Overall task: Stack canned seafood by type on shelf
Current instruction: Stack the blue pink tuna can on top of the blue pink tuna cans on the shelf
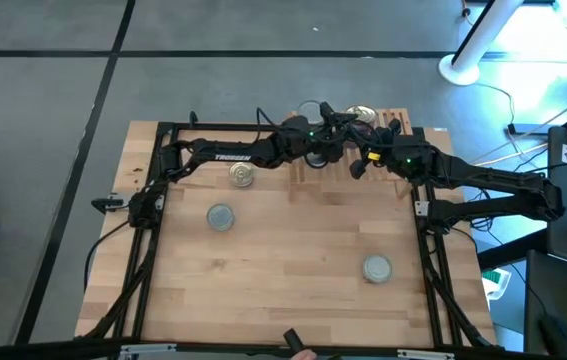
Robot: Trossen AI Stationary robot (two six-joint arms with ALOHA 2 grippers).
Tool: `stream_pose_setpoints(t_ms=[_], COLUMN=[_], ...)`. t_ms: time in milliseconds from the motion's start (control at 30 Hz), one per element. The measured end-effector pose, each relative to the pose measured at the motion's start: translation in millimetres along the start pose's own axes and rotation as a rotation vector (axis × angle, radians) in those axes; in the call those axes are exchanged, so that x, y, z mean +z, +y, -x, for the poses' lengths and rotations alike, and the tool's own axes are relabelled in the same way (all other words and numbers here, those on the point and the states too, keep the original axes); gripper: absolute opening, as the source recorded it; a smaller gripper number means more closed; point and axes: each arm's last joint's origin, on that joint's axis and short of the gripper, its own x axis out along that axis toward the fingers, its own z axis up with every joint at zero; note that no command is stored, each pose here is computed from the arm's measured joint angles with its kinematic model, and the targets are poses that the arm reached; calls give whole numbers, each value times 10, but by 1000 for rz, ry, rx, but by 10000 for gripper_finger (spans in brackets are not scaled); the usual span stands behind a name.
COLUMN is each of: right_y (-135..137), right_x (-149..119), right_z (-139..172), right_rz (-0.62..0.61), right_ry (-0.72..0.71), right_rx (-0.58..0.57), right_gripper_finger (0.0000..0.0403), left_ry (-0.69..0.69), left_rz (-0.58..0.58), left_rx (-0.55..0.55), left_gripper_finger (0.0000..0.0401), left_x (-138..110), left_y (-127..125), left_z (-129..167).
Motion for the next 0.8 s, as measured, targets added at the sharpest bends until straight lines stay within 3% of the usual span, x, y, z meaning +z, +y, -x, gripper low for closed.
stream_pose_setpoints(t_ms=[800], right_y=[0], right_x=[-1], right_z=[0], right_rz=[0], right_ry=[0], right_rx=[-1], right_gripper_finger=[5], left_ry=[7], left_rz=[1], left_rx=[9], left_gripper_finger=[208], left_x=[29], left_y=[33], left_z=[14])
